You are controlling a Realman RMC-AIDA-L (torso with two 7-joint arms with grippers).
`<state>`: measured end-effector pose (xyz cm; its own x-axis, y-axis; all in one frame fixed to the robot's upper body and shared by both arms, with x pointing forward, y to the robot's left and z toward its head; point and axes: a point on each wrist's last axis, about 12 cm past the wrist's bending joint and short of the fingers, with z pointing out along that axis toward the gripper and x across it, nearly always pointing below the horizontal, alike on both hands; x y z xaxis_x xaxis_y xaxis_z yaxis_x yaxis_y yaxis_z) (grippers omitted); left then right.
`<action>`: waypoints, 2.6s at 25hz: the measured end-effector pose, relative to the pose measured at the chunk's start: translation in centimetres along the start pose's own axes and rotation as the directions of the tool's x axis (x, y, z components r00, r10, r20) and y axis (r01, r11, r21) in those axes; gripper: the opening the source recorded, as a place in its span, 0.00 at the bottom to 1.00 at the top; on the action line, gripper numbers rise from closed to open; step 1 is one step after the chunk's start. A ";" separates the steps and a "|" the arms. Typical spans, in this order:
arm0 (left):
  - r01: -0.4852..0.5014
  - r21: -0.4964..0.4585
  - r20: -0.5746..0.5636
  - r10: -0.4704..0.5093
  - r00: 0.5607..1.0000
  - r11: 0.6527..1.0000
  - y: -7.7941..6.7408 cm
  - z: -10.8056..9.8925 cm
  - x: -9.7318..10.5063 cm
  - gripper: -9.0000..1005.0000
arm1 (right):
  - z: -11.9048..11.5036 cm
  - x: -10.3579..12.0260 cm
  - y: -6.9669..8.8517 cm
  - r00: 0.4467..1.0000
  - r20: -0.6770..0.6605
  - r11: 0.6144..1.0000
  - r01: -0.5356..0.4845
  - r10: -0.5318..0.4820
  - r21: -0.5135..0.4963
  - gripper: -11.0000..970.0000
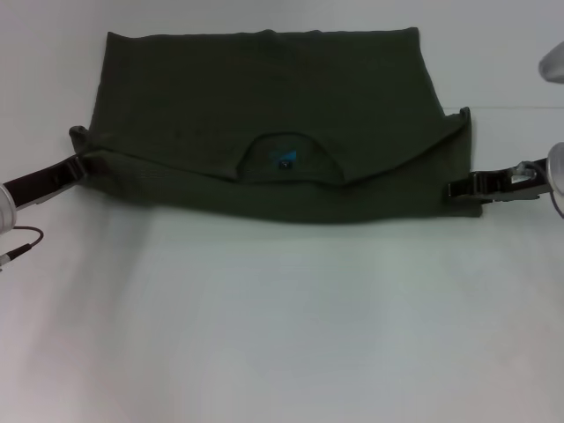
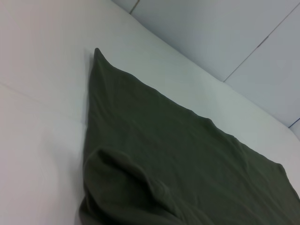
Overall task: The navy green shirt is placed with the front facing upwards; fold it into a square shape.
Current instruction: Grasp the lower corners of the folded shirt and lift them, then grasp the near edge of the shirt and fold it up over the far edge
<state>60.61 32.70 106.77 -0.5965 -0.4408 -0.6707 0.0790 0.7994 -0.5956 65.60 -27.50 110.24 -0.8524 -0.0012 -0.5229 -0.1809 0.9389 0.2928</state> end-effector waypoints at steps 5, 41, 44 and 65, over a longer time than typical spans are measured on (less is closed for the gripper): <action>0.003 0.000 0.002 -0.003 1.000 1.000 0.0 0.0 0.0 0.04 | 0.3 0.0 0.2 1.000 0.004 1.000 0.010 -0.010 0.011 0.64; -0.044 0.143 -0.271 0.082 0.959 0.989 -0.6 -4.9 -0.3 0.04 | -3.5 1.7 -0.7 0.985 -0.170 0.992 0.005 -0.026 -0.127 0.07; -0.041 0.190 -0.383 0.113 0.917 0.981 -0.5 -7.2 0.0 0.04 | -4.8 2.8 -1.3 0.969 -0.244 0.985 -0.008 -0.034 -0.170 0.07; -0.048 0.226 -0.643 0.186 0.743 0.973 -0.6 -10.9 -0.2 0.04 | -9.2 7.2 -3.2 0.959 -0.276 0.878 -0.081 -0.060 -0.471 0.07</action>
<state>51.98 36.74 112.05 -0.9419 0.0833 -0.3253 0.2859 0.7071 -0.6468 55.54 -33.71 112.86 -0.9422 -0.1523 -0.2985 -0.3214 0.6624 0.6767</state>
